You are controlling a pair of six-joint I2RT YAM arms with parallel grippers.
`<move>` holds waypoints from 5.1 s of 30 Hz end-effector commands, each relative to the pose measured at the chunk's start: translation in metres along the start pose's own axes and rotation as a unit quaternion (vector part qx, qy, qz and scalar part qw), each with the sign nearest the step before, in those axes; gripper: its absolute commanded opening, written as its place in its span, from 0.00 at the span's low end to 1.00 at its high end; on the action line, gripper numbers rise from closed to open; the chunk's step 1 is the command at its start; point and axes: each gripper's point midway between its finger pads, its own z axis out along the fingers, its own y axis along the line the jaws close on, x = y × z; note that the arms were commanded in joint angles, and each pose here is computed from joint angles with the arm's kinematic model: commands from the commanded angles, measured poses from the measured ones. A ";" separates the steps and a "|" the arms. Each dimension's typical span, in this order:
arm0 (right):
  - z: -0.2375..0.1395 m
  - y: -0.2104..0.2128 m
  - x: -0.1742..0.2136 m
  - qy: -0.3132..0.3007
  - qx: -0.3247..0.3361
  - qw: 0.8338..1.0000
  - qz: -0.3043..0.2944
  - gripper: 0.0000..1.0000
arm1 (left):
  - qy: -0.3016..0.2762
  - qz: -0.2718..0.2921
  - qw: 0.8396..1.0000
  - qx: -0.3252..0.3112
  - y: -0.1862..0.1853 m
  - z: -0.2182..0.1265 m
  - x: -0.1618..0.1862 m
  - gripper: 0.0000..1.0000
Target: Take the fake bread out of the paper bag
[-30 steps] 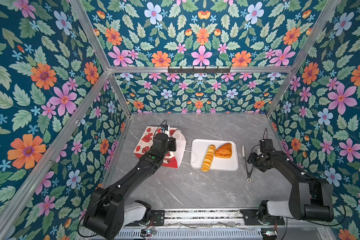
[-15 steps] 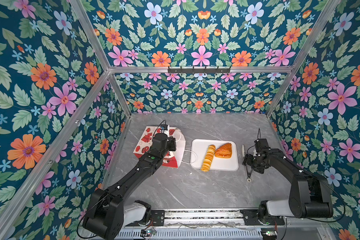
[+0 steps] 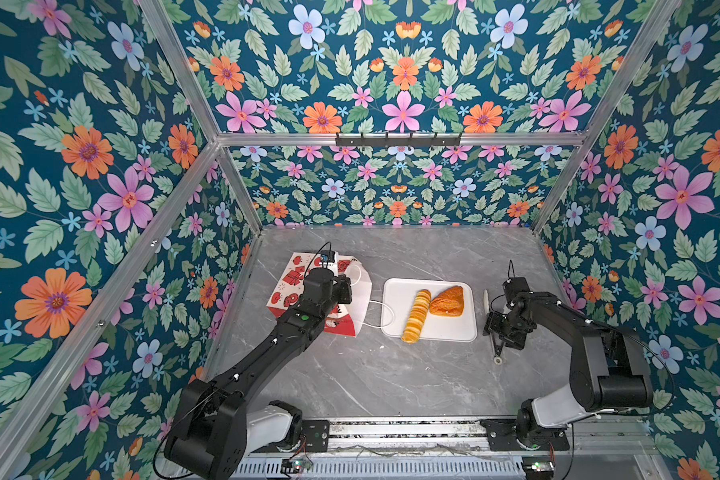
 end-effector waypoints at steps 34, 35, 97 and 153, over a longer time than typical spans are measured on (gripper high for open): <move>-0.098 0.179 0.168 0.029 -0.078 0.853 -0.515 0.18 | -0.004 0.079 0.996 0.044 -0.018 -0.008 -0.020 0.00; -0.096 0.185 0.173 0.035 -0.090 0.850 -0.517 0.18 | 0.000 0.084 0.996 0.043 -0.019 -0.008 -0.019 0.00; -0.097 0.299 0.169 -0.093 -0.286 0.788 -0.537 0.34 | 0.070 0.269 0.960 0.043 -0.035 -0.020 -0.004 0.02; -0.063 0.311 0.152 -0.089 -0.237 0.817 -0.518 0.26 | 0.062 0.250 0.966 0.013 -0.027 -0.013 -0.010 0.03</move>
